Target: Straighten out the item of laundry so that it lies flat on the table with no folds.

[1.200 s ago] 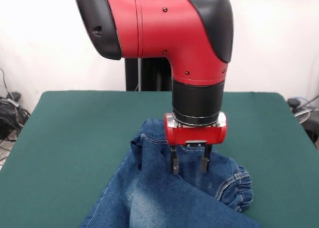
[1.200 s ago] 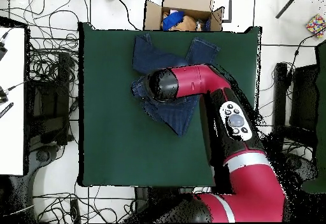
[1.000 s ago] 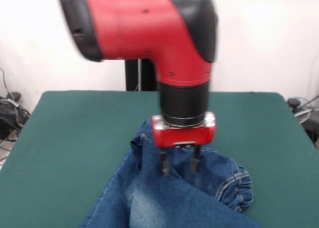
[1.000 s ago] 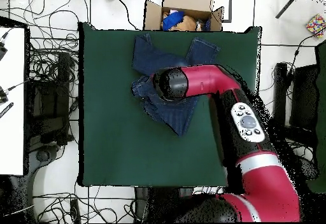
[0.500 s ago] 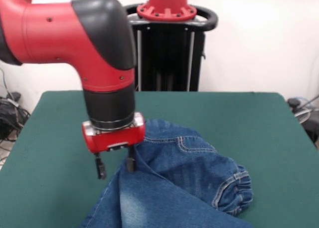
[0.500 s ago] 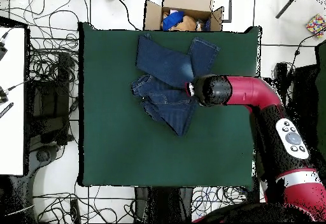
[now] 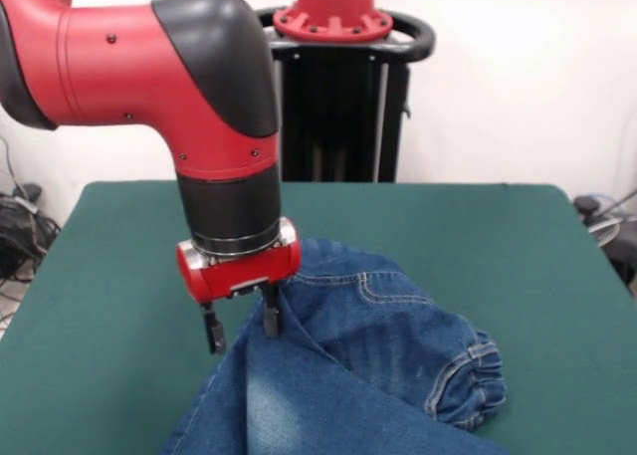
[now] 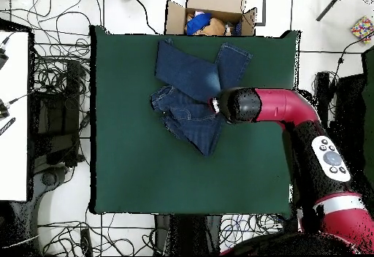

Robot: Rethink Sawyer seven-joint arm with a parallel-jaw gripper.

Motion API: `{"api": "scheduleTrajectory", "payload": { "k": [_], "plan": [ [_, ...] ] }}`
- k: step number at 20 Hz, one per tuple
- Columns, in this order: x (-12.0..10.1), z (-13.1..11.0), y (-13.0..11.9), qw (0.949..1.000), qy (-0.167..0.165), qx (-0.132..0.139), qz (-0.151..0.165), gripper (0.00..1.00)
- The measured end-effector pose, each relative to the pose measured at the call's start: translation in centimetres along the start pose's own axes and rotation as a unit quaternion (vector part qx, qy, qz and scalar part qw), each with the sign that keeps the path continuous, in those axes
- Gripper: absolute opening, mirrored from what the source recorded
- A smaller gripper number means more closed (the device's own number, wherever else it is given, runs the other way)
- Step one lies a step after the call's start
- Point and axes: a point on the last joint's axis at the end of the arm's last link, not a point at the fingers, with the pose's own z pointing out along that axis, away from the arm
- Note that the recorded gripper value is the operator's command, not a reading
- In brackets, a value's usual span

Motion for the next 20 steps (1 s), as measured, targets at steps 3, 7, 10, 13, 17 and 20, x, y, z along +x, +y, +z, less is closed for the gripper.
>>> {"api": "scheduleTrajectory", "payload": {
  "k": [3,7,10,13,17,20],
  "plan": [
    [-0.4,0.1,0.7,1.0000,0.001,-0.001,-0.006,1.00],
    [-0.8,0.2,1.4,0.9999,0.001,-0.002,-0.012,1.00],
    [-1.0,0.2,1.7,0.9999,0.001,-0.003,-0.015,1.00],
    [-1.1,0.2,1.9,0.9999,0.002,-0.003,-0.016,1.00],
    [-1.1,0.3,1.9,0.9999,0.002,-0.003,-0.016,1.00],
    [-1.0,0.3,1.9,0.9999,0.002,-0.003,-0.016,1.00]
  ]
}}
